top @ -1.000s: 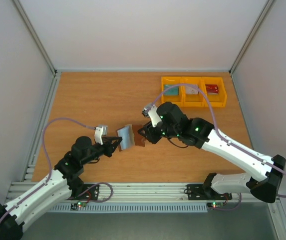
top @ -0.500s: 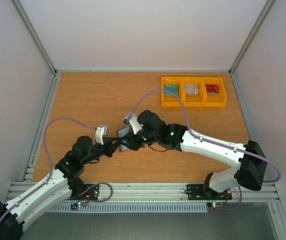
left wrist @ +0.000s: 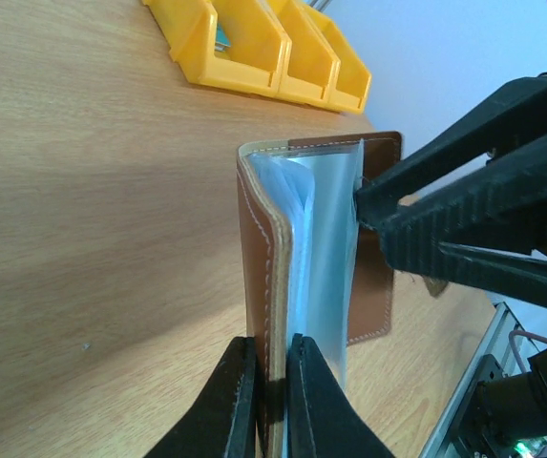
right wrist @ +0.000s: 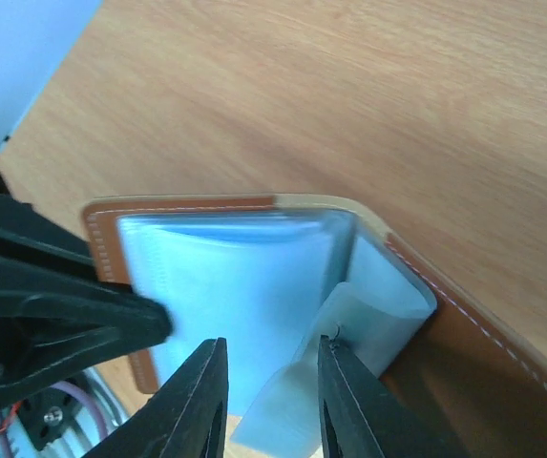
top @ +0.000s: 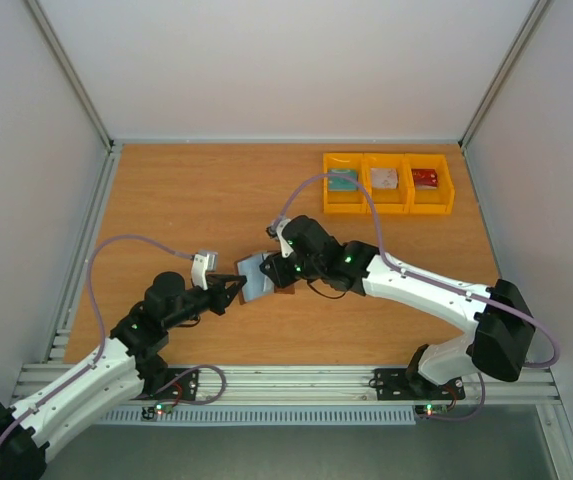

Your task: Take the credit cards out of the card holder

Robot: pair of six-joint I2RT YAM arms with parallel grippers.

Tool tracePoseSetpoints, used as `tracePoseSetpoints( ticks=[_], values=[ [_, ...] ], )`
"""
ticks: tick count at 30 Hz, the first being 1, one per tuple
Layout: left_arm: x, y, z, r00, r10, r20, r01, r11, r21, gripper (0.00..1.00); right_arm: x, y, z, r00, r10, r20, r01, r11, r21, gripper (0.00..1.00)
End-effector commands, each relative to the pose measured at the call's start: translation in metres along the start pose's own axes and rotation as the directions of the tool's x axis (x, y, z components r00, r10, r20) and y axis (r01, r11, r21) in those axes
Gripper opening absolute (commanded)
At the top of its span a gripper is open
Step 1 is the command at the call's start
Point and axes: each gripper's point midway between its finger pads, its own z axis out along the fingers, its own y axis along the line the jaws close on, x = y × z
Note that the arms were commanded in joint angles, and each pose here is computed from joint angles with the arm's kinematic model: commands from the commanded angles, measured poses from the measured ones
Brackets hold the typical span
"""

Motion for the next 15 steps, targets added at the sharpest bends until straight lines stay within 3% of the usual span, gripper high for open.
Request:
tracePoseSetpoints(
  ticks=[1,4,8,11,15],
  values=[
    [-0.028,-0.028,-0.006,0.995,0.027,0.094,-0.036,0.995,0.098,0.00,0.004,-0.026,-0.007,1.000,0.012,-0.016,-0.010,0.995,0.104,0.29],
    [-0.029,-0.029,-0.007,0.995,0.030,0.100,-0.040,0.994,0.102,0.00,0.003,-0.029,-0.010,1.000,-0.011,-0.025,0.014,0.993,0.119,0.30],
    [-0.029,-0.030,-0.007,0.994,0.028,0.101,-0.039,0.993,0.109,0.00,0.010,0.014,0.000,0.980,-0.181,-0.086,0.181,0.983,-0.013,0.44],
    [-0.029,-0.033,-0.008,0.994,0.028,0.103,-0.040,0.992,0.123,0.00,0.020,0.035,0.012,0.974,-0.209,-0.091,0.198,0.973,-0.119,0.54],
    [-0.030,-0.037,-0.009,0.994,0.024,0.103,-0.039,0.989,0.145,0.00,0.020,0.025,0.019,0.969,-0.234,-0.078,0.228,0.970,-0.080,0.61]
  ],
)
